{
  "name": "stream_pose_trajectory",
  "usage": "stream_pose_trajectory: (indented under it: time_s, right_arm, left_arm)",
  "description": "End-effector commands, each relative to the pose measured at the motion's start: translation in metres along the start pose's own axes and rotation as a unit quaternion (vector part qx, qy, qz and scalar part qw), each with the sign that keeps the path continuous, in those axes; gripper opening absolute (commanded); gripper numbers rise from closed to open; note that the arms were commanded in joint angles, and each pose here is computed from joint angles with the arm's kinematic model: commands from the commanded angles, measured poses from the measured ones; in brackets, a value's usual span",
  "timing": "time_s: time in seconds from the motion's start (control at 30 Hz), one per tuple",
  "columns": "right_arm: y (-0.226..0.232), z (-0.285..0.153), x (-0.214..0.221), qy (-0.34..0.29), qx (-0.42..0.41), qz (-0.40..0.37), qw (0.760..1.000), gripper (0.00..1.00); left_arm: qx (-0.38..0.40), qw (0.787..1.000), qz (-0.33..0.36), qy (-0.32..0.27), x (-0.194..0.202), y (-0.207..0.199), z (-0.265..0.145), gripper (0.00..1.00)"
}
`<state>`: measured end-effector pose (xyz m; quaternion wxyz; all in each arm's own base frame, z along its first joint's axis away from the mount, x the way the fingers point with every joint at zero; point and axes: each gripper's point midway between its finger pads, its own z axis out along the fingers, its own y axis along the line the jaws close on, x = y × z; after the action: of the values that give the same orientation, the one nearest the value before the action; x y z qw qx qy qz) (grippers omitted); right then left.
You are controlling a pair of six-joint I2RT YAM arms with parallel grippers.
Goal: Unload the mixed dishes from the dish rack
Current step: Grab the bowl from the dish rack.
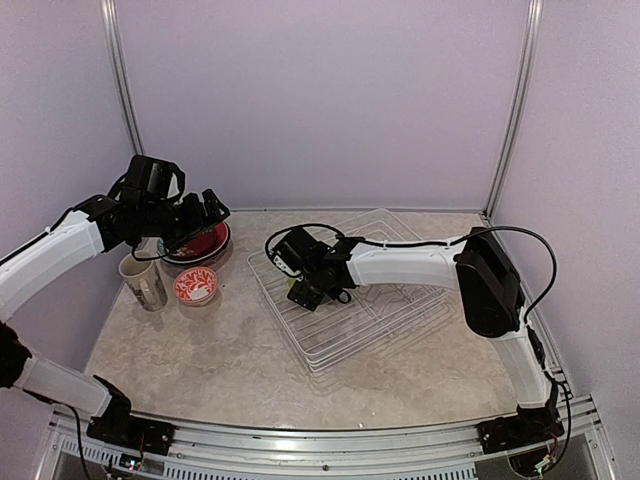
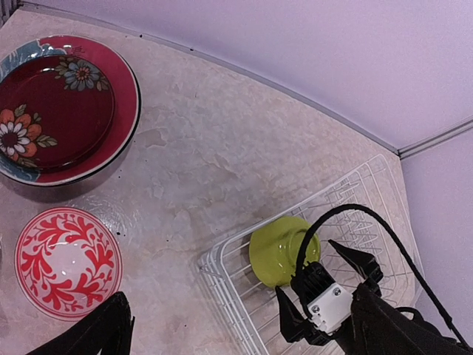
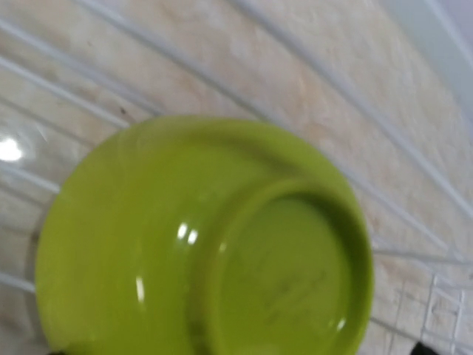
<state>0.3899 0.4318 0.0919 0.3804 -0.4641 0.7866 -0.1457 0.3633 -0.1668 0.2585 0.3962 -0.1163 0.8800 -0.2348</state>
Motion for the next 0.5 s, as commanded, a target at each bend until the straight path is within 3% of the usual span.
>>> stream_pose_trajectory:
  time_s: [0.0,0.23,0.47]
  right_arm:
    - [-0.031,-0.012,0.000,-0.014,0.044,0.045,0.998,1.00]
    - [-0.044,-0.017,0.009,-0.012,0.049,0.073,0.996,1.00]
    - [-0.001,-0.016,0.000,-0.041,-0.052,0.005,0.998,1.00]
  left_arm:
    - [0.002,1.000,0.003,-0.001,-0.004,-0.005,0.000,0.99]
    - [0.004,1.000,0.004,0.001,-0.004,-0.007,0.000,0.98]
    - [0.008,1.000,0.002,0.006,-0.002,-0.008,0.002,0.99]
